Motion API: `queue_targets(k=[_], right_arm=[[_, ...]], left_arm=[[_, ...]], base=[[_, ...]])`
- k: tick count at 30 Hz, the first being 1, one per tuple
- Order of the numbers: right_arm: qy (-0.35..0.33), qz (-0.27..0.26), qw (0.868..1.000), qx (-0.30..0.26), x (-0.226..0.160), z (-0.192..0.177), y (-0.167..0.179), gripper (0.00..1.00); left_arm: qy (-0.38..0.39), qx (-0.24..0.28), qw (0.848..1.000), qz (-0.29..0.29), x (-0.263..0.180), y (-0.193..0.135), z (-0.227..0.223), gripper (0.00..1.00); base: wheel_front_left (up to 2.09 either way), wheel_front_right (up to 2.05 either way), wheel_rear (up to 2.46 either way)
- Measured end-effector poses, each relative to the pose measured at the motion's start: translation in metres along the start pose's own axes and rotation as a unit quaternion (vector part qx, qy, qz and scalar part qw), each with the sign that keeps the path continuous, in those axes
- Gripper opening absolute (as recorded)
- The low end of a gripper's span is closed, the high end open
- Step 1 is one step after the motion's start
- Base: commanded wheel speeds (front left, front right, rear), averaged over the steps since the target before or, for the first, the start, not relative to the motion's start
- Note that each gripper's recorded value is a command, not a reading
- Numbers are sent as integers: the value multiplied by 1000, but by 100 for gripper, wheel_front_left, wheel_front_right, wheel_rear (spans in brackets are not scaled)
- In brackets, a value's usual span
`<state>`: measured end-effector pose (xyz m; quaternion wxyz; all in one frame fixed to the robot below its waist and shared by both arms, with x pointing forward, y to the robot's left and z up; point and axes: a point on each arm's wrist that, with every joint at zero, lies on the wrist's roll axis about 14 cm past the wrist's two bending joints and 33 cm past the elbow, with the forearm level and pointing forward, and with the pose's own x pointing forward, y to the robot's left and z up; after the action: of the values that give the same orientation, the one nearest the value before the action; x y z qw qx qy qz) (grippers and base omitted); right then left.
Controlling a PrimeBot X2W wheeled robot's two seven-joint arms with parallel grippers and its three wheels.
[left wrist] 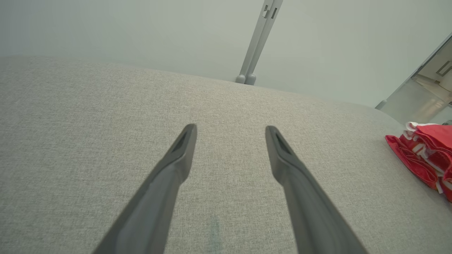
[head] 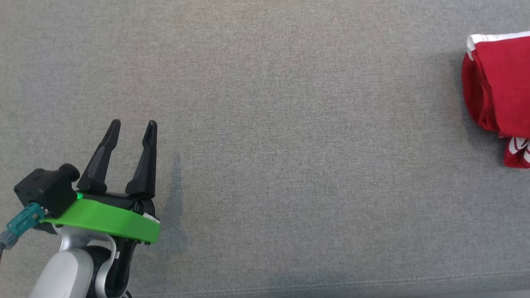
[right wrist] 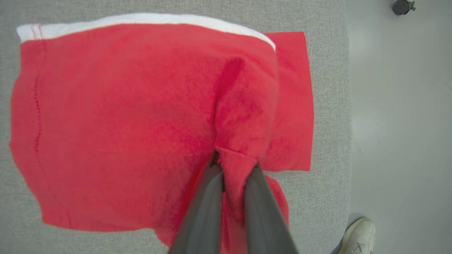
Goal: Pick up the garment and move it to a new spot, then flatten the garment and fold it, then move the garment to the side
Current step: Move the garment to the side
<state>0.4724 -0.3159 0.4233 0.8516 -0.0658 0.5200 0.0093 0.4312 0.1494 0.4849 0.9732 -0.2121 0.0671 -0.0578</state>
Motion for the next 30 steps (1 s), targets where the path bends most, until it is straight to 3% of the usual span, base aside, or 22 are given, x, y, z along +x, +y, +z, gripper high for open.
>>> queue_targets(k=[1,2,3,4,5,6,22,30], right_arm=[[-1,-6,1000,-3,2,-3,-1,0],[1,-10,1000,-7,5,-6,-2,19],[0,-12,1000,-7,7,-10,-2,46],[1,-12,1000,-4,10,-14,-1,50],[6,-10,1000,1,13,-19,0,82],[8,-9,1000,5,15,-24,1,100],[-55,-42,995,73,14,-41,-22,100],[-172,-58,979,95,-19,-21,-36,100]], left_arm=[[0,0,1000,-1,1,0,0,100],[-1,0,1000,-1,2,0,0,100],[-1,0,1000,-1,2,0,0,100],[0,0,1000,-2,3,-1,-1,100],[1,-1,1000,-2,4,-1,-1,100],[2,-1,1000,-2,4,-1,-2,100],[-1,1,1000,-8,9,-4,0,100],[-16,8,999,-28,9,-17,10,100]], base=[[0,0,0],[0,0,0],[0,0,0],[0,0,0],[0,0,0],[0,0,0],[0,0,0],[0,0,0]])
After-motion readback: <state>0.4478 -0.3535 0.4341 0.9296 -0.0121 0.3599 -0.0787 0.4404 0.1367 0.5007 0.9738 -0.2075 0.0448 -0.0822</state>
